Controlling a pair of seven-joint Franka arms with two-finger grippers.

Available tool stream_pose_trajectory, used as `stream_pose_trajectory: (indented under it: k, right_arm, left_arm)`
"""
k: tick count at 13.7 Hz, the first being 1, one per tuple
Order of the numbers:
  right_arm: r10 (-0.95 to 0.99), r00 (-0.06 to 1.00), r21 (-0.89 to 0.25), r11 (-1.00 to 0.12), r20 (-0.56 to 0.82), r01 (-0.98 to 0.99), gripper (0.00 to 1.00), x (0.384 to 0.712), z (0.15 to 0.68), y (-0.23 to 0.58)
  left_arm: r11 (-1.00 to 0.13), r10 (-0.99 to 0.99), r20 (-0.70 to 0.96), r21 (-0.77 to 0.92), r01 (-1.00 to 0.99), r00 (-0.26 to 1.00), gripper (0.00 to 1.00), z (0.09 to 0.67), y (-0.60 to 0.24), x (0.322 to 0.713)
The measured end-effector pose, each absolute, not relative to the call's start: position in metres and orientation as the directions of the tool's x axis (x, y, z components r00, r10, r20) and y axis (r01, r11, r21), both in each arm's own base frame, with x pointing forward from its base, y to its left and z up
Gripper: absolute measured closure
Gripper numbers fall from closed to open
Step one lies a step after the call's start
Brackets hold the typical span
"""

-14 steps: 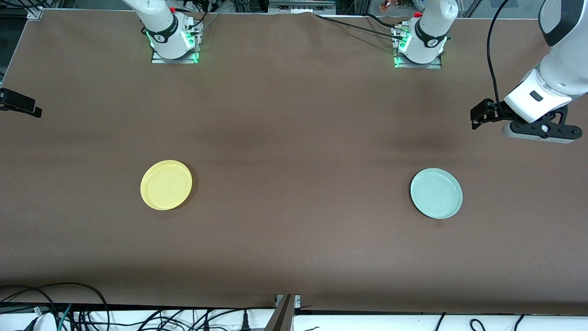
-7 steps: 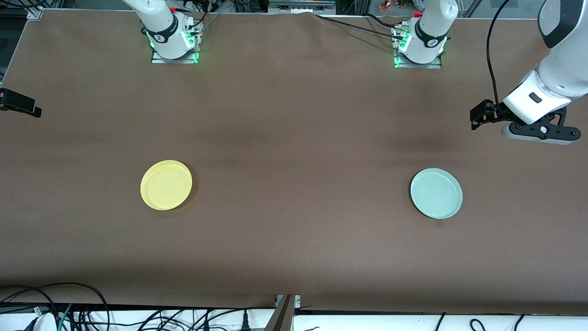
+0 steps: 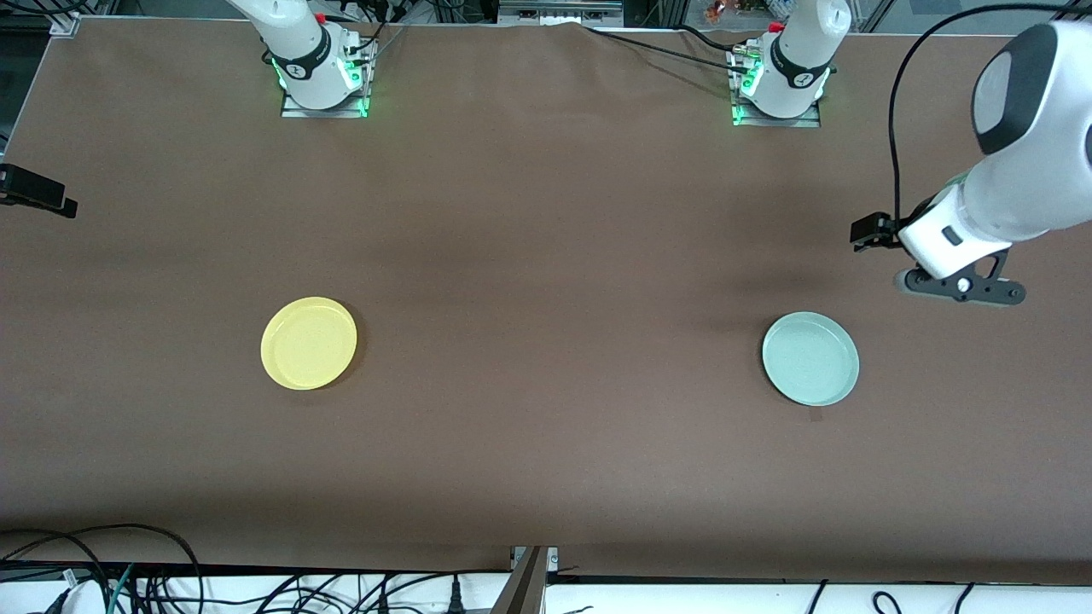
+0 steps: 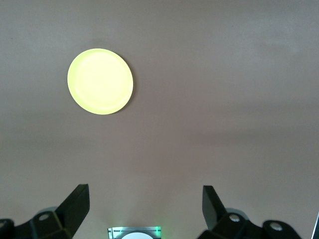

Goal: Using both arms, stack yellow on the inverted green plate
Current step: 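Move the left gripper down to the green plate's rim, then close the left gripper on the green plate's rim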

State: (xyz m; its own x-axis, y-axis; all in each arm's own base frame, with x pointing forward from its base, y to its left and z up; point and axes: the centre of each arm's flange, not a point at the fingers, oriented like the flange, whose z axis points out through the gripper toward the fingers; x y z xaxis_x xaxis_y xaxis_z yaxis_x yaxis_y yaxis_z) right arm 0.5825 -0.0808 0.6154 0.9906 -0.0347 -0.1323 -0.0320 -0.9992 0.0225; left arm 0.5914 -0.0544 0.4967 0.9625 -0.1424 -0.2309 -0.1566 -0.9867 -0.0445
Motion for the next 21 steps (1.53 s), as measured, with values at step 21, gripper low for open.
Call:
stream_pose_trajectory:
  k: [21]
  right_arm:
    - [-0.055,0.989,0.023,-0.998,-0.135,-0.053,0.0,0.581,0.614,-0.093]
  left_arm:
    - [-0.659,-0.752,-0.067,0.078,-0.748,0.656,0.0,0.193,0.044,0.696]
